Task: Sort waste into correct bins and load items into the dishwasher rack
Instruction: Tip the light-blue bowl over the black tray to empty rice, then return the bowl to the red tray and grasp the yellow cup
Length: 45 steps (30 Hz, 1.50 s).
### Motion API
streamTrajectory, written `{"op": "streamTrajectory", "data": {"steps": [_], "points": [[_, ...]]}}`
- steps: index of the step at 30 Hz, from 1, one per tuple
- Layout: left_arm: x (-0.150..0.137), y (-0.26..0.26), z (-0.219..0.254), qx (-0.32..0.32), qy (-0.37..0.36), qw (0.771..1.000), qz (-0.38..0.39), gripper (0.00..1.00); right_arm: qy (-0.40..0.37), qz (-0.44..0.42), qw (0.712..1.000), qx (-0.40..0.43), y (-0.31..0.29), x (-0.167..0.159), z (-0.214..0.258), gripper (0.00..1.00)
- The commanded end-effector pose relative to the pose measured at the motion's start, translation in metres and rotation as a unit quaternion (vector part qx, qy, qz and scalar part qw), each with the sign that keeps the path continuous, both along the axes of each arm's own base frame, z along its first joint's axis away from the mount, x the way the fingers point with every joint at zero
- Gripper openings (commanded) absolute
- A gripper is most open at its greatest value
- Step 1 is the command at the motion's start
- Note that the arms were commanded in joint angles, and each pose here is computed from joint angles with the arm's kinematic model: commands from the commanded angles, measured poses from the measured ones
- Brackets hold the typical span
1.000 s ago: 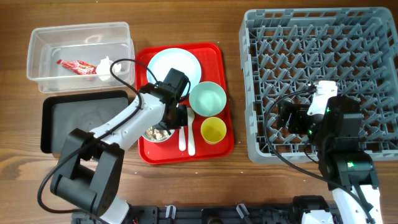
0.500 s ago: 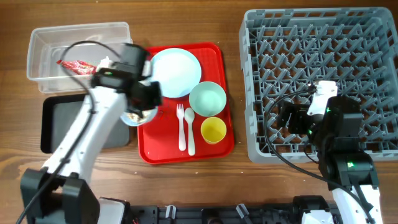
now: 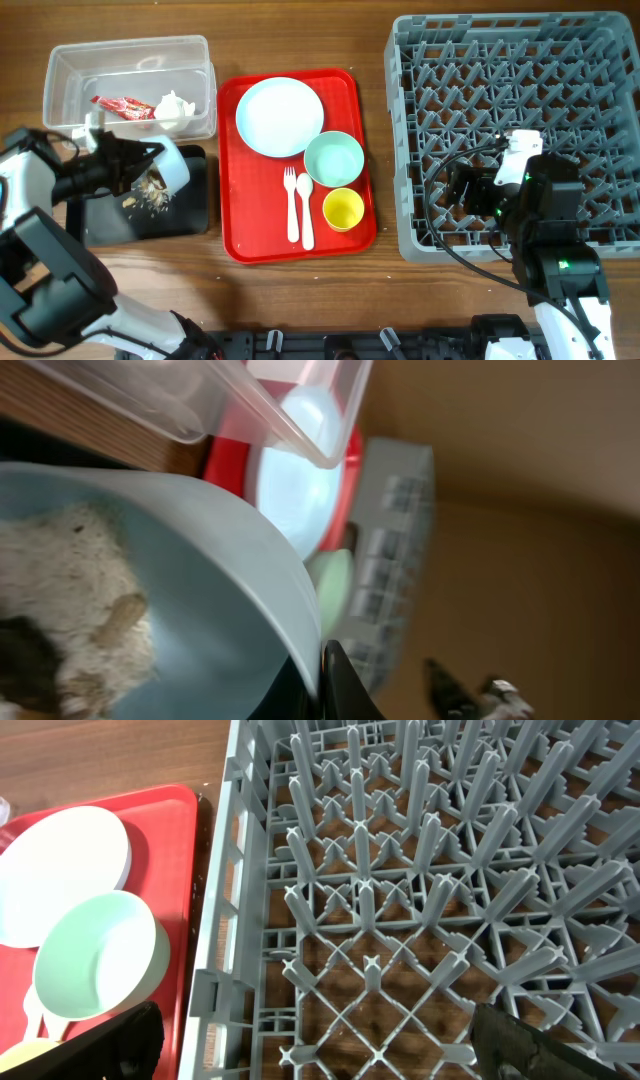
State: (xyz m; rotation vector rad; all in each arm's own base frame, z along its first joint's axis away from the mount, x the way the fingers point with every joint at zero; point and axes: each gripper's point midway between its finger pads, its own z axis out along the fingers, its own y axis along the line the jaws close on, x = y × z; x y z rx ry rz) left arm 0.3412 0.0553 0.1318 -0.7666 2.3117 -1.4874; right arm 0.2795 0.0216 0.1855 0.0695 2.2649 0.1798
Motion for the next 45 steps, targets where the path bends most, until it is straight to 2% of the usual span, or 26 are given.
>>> {"op": "streamTrajectory", "data": {"steps": [1, 7, 13, 22, 26, 29, 31, 32, 34, 37, 39, 42, 45], "points": [[0.002, 0.008, 0.008, -0.102, -0.017, 0.994, 0.034, 0.04, -0.014, 0.010, 1.000, -0.003, 0.001, 0.003, 0.011, 1.00], [0.002, 0.013, 0.026, -0.186, -0.006, 0.980, 0.068, 0.04, -0.013, 0.010, 1.000, -0.003, 0.001, 0.003, 0.011, 1.00], [0.006, 0.015, 0.050, -0.275, 0.001, 0.957, 0.092, 0.04, -0.012, 0.010, 1.000, -0.003, 0.001, 0.002, 0.010, 1.00], [0.006, 0.015, 0.050, -0.275, 0.003, 0.957, 0.092, 0.04, -0.011, 0.010, 1.000, -0.003, 0.001, 0.002, 0.010, 1.00], [-0.003, -0.001, 0.017, -0.145, -0.002, 0.989, 0.036, 0.04, -0.011, 0.010, 1.000, -0.003, 0.001, 0.002, 0.010, 1.00], [-0.005, -0.033, 0.025, -0.072, -0.028, 0.996, -0.034, 0.04, -0.011, 0.010, 1.000, -0.003, 0.001, 0.002, 0.010, 1.00], [-0.009, -0.060, 0.024, 0.002, -0.025, 0.996, -0.088, 0.04, -0.011, 0.010, 1.000, -0.003, 0.001, 0.002, 0.010, 1.00], [-0.011, -0.083, 0.016, 0.079, -0.002, 0.989, -0.128, 0.04, -0.011, 0.010, 1.000, -0.003, 0.001, 0.002, 0.010, 1.00], [-0.010, -0.115, 0.008, 0.157, 0.004, 0.973, -0.172, 0.04, -0.011, 0.010, 1.000, -0.003, 0.001, 0.002, 0.010, 1.00], [-0.012, -0.161, -0.018, 0.274, 0.023, 0.934, -0.228, 0.04, -0.011, 0.010, 1.000, -0.003, 0.001, 0.002, 0.010, 1.00], [-0.021, -0.186, -0.043, 0.357, 0.053, 0.899, -0.247, 0.04, -0.011, 0.010, 1.000, -0.003, 0.001, 0.002, 0.010, 1.00], [-0.028, -0.196, -0.066, 0.437, 0.079, 0.861, -0.250, 0.04, -0.011, 0.010, 1.000, -0.002, 0.001, 0.002, 0.010, 1.00], [-0.030, -0.197, -0.080, 0.470, 0.099, 0.844, -0.238, 0.04, -0.010, 0.010, 1.000, -0.003, 0.001, 0.002, 0.010, 1.00]]}}
